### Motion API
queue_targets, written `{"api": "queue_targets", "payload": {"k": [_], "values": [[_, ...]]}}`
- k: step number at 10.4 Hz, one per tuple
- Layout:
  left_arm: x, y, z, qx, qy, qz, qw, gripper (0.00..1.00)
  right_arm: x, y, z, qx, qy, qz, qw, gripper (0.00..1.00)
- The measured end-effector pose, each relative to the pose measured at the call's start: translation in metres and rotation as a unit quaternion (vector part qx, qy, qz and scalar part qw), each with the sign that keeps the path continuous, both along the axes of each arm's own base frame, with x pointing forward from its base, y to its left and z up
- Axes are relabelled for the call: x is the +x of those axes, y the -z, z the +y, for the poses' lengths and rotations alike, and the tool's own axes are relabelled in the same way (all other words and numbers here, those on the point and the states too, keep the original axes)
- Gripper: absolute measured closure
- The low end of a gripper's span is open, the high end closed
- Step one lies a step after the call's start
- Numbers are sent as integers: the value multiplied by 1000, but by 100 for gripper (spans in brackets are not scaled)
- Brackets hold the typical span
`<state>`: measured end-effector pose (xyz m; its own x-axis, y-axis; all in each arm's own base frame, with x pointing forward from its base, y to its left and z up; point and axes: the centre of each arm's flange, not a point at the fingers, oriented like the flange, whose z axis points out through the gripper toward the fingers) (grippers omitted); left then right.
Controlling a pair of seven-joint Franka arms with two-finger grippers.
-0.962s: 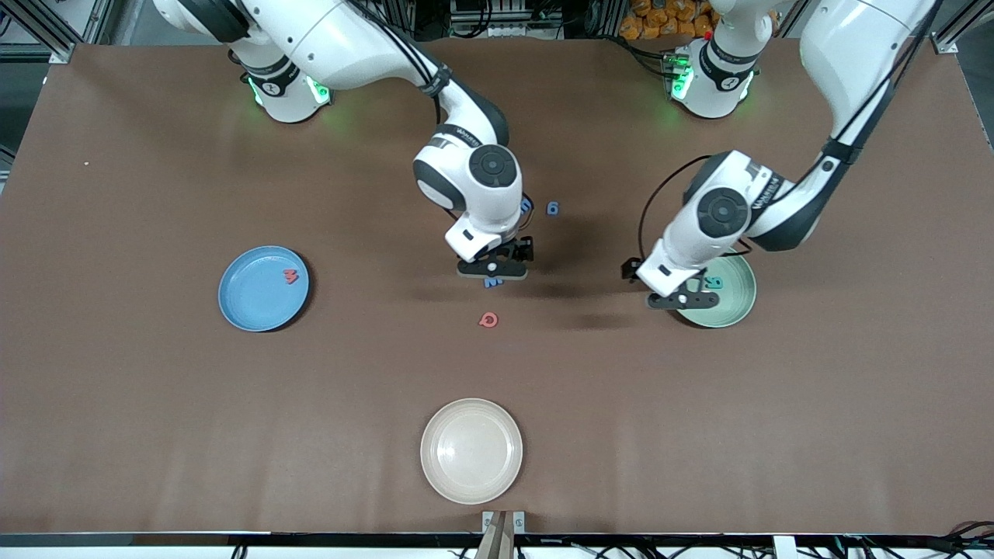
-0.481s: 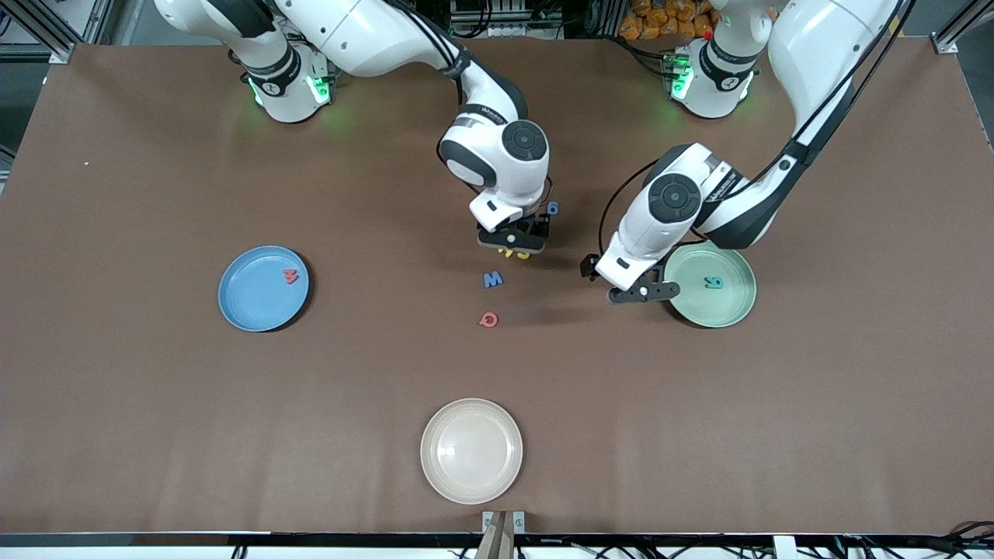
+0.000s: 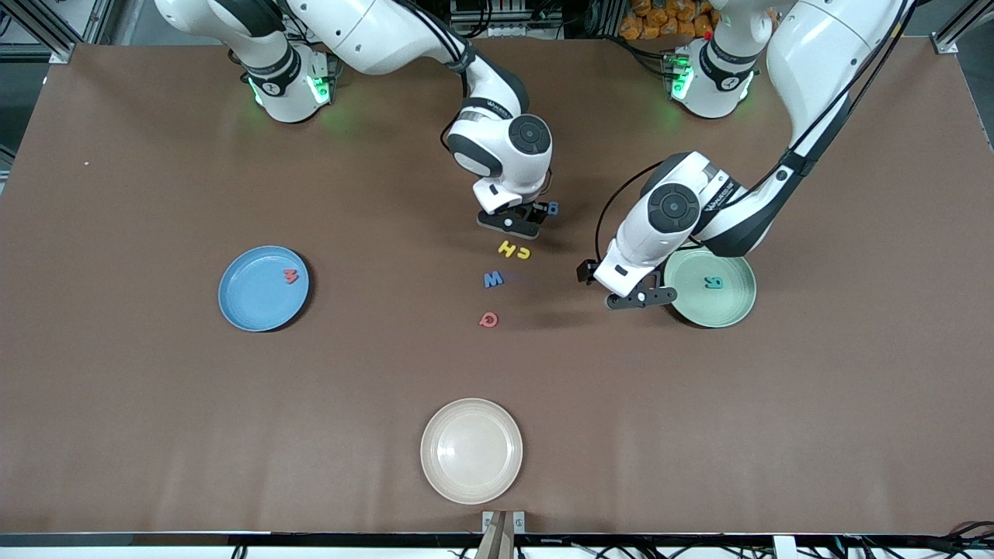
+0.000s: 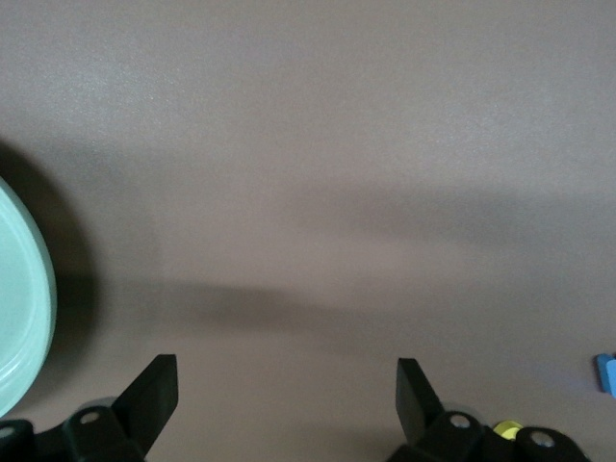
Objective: Sort upper and lower case letters into plates
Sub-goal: 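Grasp the blue E with the right gripper, then carry the blue E with the right gripper over the blue plate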
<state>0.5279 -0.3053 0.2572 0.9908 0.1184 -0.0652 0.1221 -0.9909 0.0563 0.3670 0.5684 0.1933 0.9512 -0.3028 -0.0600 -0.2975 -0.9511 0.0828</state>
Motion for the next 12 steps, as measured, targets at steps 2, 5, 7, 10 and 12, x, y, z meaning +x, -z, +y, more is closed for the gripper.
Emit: {"api": "queue_targets", "payload": {"k": [2,5,7,10,12], "values": [[-1,3,-3,-1,2,3,1000,0,-12,1,5,3,12,7,1000,27],[-3,5,-12,-4,-8,6,1000,0,-29,11,3,18,20,6,1000,30],[-1,2,-14,-6,-8,3,1000,0,-30,12,1,20,30,5,999,34],[2,-2,-16,-9,-9,-1,1000,0,-29,11,1,24,43,2,999,44],[1,-1,-15,-6,-9,1,1000,0,-32,13,1,25,45,3,999,45]]}}
